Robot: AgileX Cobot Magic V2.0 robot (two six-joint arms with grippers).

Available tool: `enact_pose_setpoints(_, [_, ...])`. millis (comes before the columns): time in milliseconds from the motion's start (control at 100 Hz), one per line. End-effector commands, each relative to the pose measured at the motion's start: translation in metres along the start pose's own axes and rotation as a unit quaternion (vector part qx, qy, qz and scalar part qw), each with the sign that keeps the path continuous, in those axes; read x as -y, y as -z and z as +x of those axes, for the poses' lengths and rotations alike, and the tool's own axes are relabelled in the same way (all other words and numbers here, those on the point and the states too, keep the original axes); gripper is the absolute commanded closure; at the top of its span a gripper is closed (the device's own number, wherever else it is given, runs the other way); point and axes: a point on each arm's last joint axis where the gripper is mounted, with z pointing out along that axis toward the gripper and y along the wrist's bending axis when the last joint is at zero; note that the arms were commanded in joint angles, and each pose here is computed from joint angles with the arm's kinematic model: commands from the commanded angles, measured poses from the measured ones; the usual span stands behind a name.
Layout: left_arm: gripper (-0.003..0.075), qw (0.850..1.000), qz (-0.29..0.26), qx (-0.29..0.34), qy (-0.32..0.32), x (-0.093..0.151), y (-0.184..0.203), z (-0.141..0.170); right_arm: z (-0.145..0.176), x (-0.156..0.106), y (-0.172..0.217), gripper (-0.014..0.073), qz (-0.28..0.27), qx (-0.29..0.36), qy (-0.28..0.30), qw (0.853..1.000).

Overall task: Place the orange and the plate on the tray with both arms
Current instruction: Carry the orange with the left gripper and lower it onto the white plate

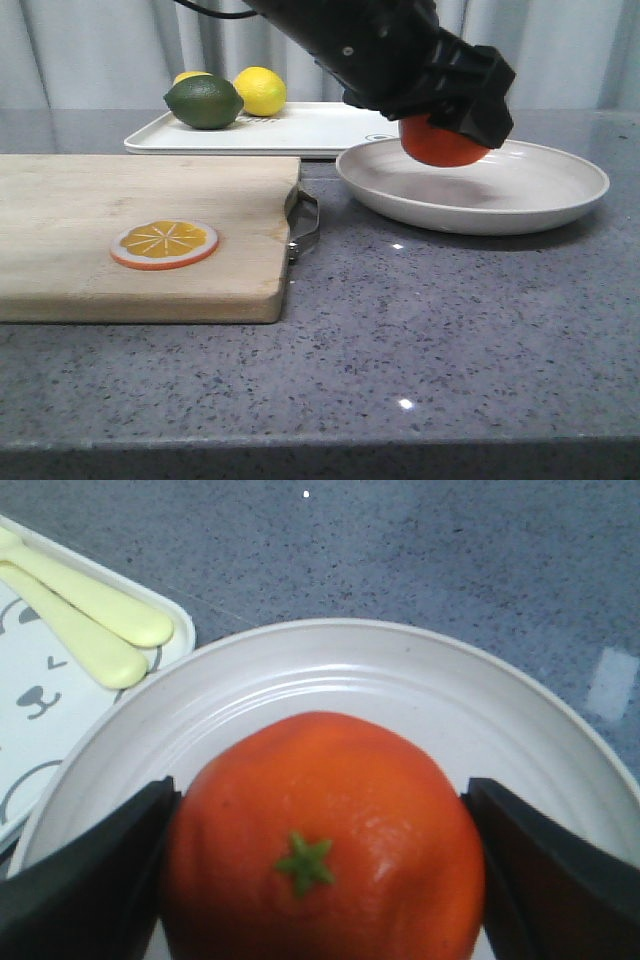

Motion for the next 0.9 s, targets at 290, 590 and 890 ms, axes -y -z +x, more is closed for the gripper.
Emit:
enact_pose_setpoints(290, [0.0398, 1.0, 0.011, 0.025, 0.009, 0.006, 0.008, -0.018, -0.014, -0.001, 0.005, 0.0078, 0.0, 0.042, 0.002, 0.999])
enact_pose_setpoints(590, [0.0323, 1.0, 0.019, 0.011, 0.013, 0.006, 0.002, -0.011, -0.014, -0.001, 0.005, 0.0078, 0.0, 0.042, 0.002, 0.999])
enact_pose_setpoints(890, [0.0124, 1.0, 0.02, 0.011, 0.012, 0.006, 0.002, -0.012, -0.014, -0.001, 0.005, 0.0078, 0.0, 0.042, 0.002, 0.999])
